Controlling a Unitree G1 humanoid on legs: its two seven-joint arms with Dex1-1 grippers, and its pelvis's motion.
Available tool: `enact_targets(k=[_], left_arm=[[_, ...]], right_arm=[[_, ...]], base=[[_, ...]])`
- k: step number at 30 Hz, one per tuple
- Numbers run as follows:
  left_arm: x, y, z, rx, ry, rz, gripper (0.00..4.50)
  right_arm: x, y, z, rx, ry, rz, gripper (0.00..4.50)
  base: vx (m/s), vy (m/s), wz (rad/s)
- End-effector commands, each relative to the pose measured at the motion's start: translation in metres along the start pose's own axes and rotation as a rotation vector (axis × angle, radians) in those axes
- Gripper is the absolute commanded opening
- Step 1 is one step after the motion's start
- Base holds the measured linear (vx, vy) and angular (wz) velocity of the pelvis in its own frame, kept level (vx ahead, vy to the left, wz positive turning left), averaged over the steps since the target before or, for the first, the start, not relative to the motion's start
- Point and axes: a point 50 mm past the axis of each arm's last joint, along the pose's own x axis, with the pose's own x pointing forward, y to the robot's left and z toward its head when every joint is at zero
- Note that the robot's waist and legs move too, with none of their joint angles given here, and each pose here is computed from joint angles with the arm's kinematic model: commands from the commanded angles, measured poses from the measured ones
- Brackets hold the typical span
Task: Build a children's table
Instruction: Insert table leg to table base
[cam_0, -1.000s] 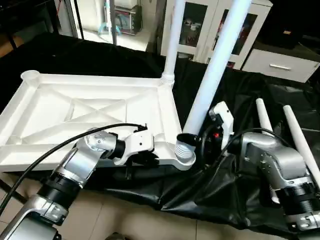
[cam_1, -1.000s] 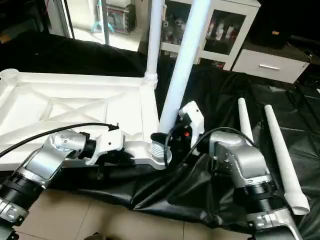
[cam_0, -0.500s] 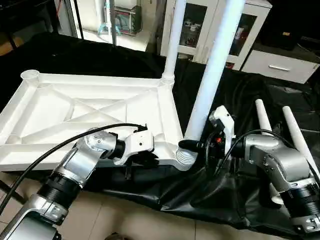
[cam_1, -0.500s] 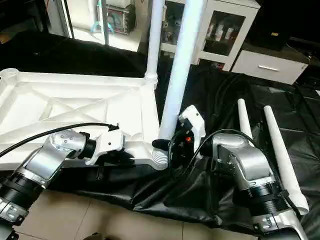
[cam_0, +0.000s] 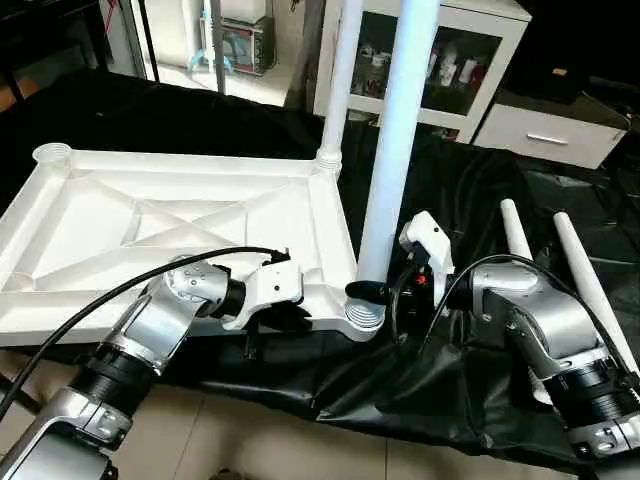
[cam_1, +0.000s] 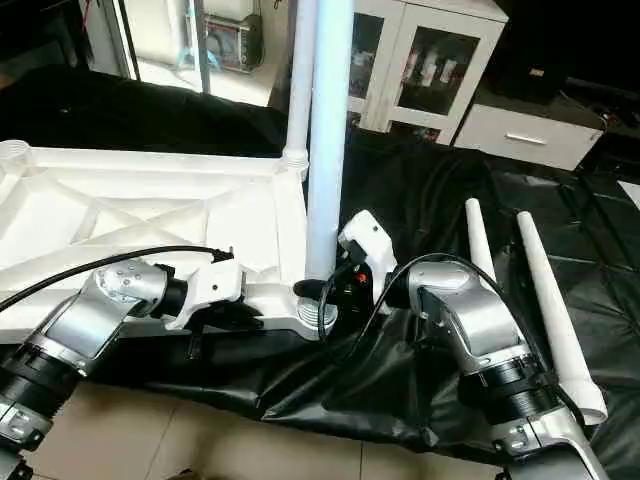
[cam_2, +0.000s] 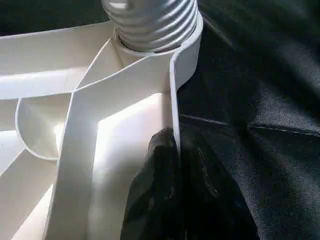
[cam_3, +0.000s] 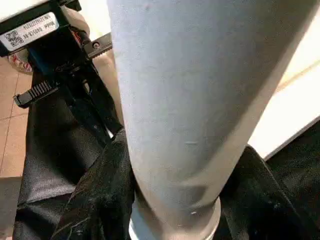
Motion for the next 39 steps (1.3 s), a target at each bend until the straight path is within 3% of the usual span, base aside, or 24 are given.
enact_targets(k=[1,5,7,12,24,35,39], left_arm=[[0.008,-0.006,-0.004,0.001,0.042,-0.068,0.07],[0.008,-0.006,-0.005,0.0,0.043,-0.065,0.07],[0.007,-0.005,-0.005,0.001,0.044,-0.064,0.07],[0.008,-0.005,-0.005,0.0,0.045,-0.062,0.07],[0.006,0.0,-0.005,-0.007,0.04,-0.051,0.07],[0.006,0.002,-0.003,-0.016,0.03,-0.042,0.07],[0.006,0.003,-0.003,-0.018,0.03,-0.039,0.07]], right_arm=[[0.0,0.002,-0.018,0.038,0.069,0.009,1.9],[0.0,0.001,-0.02,0.058,0.057,-0.008,1.9],[0.0,-0.004,-0.021,0.122,0.007,-0.068,1.9],[-0.002,-0.007,-0.025,0.171,-0.021,-0.101,1.9],[-0.011,-0.009,-0.045,0.281,-0.088,-0.185,1.9],[-0.015,0.002,-0.059,0.323,-0.184,-0.251,1.9],[-0.014,0.012,-0.065,0.279,-0.146,-0.239,1.9]], base=[[0.0,0.0,0.0],[0.0,0.0,0.0],[0.0,0.0,0.0],[0.0,0.0,0.0],[0.0,0.0,0.0],[0.0,0.0,0.0],[0.0,0.0,0.0]])
